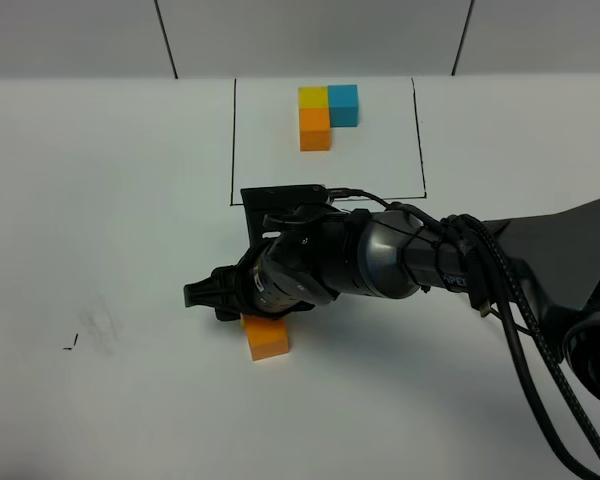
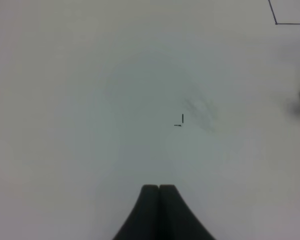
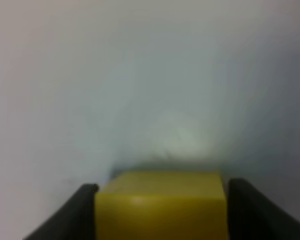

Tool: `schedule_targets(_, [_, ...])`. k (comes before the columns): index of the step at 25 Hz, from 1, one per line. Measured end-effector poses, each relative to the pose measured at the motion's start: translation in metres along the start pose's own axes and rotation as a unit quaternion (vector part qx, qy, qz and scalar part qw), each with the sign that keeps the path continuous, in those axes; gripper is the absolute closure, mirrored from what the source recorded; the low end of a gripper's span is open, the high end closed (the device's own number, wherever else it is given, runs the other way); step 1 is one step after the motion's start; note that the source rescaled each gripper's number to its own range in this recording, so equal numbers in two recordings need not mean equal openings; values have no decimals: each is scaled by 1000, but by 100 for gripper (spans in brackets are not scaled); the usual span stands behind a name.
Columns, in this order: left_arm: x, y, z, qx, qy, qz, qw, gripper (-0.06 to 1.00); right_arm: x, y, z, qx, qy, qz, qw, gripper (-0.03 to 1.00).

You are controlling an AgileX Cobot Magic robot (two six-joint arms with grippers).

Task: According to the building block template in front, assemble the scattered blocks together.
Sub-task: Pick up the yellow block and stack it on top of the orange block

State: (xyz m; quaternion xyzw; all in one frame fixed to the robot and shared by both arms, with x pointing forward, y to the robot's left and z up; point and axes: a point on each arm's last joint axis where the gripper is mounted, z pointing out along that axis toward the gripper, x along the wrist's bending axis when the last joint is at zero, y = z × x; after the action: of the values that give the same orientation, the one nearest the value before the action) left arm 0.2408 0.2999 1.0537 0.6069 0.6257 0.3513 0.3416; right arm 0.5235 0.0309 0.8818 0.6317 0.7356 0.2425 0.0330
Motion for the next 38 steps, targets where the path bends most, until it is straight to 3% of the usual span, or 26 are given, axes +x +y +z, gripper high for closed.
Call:
schedule_targets(4, [0,0,0,0,0,0,1000,94,1,1,0,-3,3,-26,1000,3])
schedule_targets(10, [0,0,0,0,0,0,1000,94,1,2,0,-11,5,-66,998,-2])
schedule_targets(16, [0,0,0,0,0,0,1000,94,2,9,-3,-22,-11,-103,994,-3])
schedule_targets(27, [0,0,0,0,0,0,1000,94,21,54,-57,-77,-43,-159,983,-3])
schedule_targets(32, [0,0,0,0,0,0,1000,94,2,59,-58,-53,-97,-156,981,-2])
schedule_targets(38, [0,0,0,0,0,0,1000,94,-21,67,-59,-31,-138,-138,980,8])
